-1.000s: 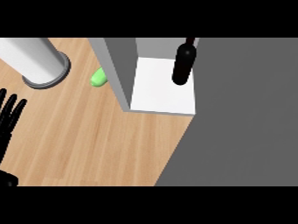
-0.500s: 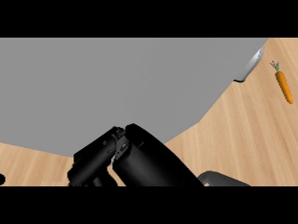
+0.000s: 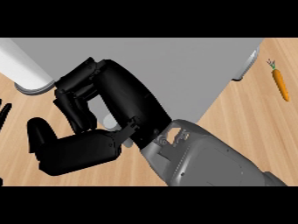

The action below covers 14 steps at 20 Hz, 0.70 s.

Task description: Pick up the wine, place it into the cabinet and close the cabinet

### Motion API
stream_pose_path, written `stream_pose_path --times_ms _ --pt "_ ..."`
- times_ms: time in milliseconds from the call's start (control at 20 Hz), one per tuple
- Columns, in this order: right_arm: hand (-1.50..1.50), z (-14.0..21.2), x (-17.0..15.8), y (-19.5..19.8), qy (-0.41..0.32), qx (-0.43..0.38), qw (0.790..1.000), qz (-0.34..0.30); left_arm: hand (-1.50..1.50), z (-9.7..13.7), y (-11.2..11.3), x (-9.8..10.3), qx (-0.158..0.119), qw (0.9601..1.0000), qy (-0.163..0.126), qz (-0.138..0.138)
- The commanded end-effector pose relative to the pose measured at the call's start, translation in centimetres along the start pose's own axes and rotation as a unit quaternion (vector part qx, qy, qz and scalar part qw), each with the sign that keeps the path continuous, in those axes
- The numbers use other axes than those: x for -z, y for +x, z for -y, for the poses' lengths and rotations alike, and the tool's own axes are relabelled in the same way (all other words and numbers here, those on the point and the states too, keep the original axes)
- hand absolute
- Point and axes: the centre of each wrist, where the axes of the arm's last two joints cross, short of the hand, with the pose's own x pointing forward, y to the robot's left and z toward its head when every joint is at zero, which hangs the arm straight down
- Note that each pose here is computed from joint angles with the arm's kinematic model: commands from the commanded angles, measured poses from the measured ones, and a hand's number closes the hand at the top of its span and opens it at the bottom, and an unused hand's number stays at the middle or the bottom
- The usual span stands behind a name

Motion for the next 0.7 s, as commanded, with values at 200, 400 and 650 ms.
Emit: stream_pose_path --times_ms 200,400,650 --pt "1.5 4.5 1.6 -2.9 -0.034 0.019 0.999 -0.031 -1.5 0.2 1.0 0.8 0.002 0.9999 0.011 0.006" --pt "1.5 6.6 1.4 -5.7 -0.052 0.003 0.998 -0.025 -1.5 0.6 0.0 1.8 0.004 0.9999 0.011 0.01" --pt "1.5 10.1 2.9 -6.9 -0.06 -0.01 0.998 -0.027 -1.5 -0.9 -0.5 0.6 -0.006 0.9999 0.002 0.01"
